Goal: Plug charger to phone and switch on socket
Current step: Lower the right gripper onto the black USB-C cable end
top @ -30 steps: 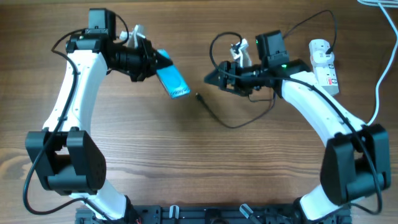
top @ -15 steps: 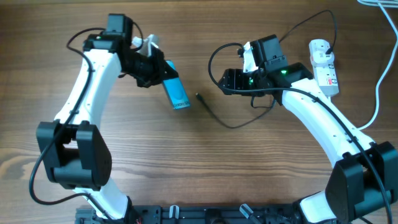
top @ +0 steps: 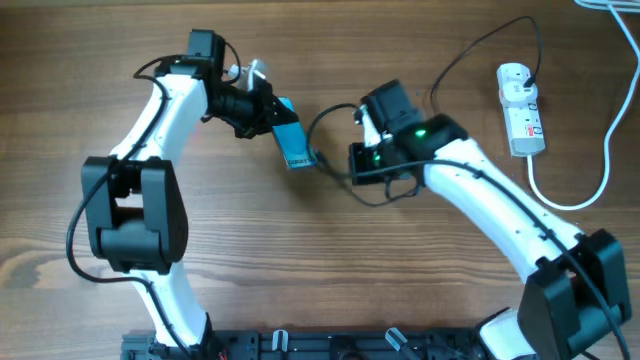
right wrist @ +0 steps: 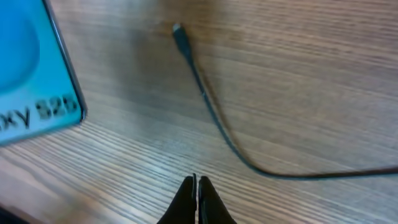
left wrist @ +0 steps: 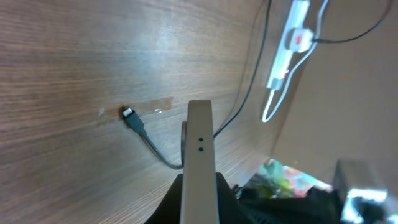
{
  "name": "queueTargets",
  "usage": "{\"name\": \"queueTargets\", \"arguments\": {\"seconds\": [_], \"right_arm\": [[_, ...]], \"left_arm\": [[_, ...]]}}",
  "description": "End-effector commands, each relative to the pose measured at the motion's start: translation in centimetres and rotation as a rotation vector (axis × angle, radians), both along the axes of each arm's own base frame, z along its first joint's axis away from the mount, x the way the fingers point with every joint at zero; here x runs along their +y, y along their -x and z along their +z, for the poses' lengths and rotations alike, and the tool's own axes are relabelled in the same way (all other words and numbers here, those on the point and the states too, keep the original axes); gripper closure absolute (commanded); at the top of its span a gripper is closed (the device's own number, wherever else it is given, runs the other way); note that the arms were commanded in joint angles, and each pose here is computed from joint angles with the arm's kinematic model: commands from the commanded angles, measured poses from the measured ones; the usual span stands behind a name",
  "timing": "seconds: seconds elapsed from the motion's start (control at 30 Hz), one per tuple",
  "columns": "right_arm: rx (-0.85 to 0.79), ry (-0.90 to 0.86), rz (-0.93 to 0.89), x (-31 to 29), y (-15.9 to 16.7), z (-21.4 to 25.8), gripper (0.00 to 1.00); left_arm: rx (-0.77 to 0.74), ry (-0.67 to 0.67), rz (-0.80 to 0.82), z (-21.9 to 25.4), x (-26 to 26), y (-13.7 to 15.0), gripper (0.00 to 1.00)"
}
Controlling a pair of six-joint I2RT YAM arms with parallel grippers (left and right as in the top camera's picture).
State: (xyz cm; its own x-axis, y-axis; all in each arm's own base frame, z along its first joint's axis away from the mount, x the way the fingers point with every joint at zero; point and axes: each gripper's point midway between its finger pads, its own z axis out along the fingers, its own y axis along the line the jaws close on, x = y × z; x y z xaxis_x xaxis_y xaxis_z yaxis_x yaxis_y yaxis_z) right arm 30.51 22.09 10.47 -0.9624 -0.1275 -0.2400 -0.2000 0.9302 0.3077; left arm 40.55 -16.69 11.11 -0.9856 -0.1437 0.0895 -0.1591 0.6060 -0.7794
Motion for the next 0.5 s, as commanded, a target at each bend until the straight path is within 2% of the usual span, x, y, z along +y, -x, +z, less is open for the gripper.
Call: {"name": "queueTargets", "arguments": {"seconds": [0.0, 0.2, 0.23, 0.27, 0.3, 0.37, 0.43, 0.47], "right_arm": [[-0.052, 0.09, -0.023, 0.7, 0.8, 0.1, 0.96], [-0.104, 0.205, 0.082, 1.8, 2.8, -0.2, 0.96], [-0.111, 0.212, 0.118, 1.8, 2.8, -0.2, 0.91], [-0.114, 0.222, 0.153, 1.7, 3.0, -0.3, 0.7], [-0.098, 0.213, 0.157, 1.8, 3.3, -0.3, 0.58], [-0.088, 0.189, 0.166, 2.2, 3.5, -0.3, 0.58], [-0.12, 0.237, 0.206, 1.6, 3.0, -0.4, 0.69], [-0.134, 0.256, 0.266, 1.5, 3.1, -0.5, 0.66]], "left_arm": [[0.021, 0.091, 0.032, 0.6, 0.9, -0.6, 0.96], [-0.041, 0.093, 0.053, 0.8, 1.9, -1.9, 0.96], [-0.047, 0.09, 0.053, 0.8, 1.9, -2.1, 0.96], [-0.052, 0.089, 0.053, 0.7, 1.9, -2.2, 0.96], [-0.047, 0.082, 0.059, 0.4, 2.0, -2.3, 0.96], [-0.036, 0.081, 0.073, 0.0, 2.2, -2.5, 0.96], [-0.026, 0.081, 0.075, -0.5, 2.2, -2.7, 0.96], [-0.021, 0.081, 0.075, -0.7, 2.2, -2.6, 0.96]]}}
